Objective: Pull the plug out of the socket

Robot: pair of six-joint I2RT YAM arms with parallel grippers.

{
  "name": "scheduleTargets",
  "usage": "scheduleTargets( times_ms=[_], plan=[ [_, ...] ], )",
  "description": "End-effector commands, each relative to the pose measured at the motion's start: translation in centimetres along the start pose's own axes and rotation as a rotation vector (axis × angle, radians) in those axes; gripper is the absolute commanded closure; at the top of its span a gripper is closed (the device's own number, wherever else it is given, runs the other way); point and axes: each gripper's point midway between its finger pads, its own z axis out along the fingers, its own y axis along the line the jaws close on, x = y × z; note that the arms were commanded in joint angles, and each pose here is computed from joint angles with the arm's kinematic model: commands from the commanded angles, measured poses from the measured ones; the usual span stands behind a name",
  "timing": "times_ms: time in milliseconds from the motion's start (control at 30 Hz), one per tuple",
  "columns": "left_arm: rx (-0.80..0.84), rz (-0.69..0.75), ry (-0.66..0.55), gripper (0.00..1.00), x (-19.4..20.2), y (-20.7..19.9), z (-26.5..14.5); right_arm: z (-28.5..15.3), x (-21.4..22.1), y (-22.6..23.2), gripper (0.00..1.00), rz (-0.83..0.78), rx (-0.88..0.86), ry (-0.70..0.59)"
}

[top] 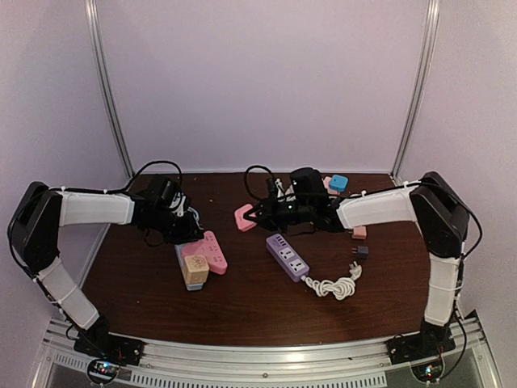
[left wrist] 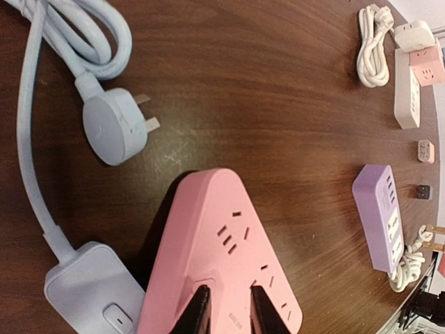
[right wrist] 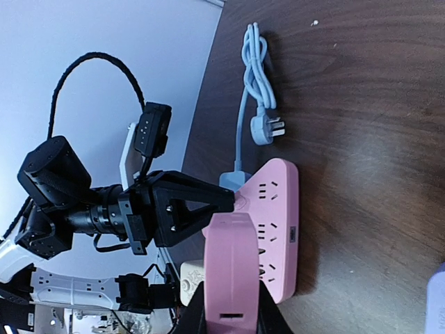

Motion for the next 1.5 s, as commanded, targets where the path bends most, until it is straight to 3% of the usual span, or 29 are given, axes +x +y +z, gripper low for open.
scheduleTargets(
  times_ms=[0,333,800,1233,1467],
  plan=[
    [0.004,0.037,-0.077,0.81,-3.1,-2.4,-2.3,-4.4,-1.0,-3.3,0.95,-0.065,0.15,-0.055],
    [0.072,0.091,-0.111,0.8,-4.7,-6.8,-3.8,-13.9,-2.0,-10.7,0.96,0.01,0.304,-0.172],
    [0.078,0.094,-0.108,0.8,-4.4,-7.1,-4.1,-27.0,-6.5,-17.2,0.97,0.141,0.36,-0.414],
    [0.078,0.098,-0.102,0.8,-4.1,-7.2,-4.6,-29.5,-13.3,-22.3,0.96,0.242,0.234,-0.528],
    [0.072,0.1,-0.104,0.8,-4.0,-7.1,-5.0,-30.7,-12.8,-26.3,0.96,0.312,0.269,-0.54]
  ],
)
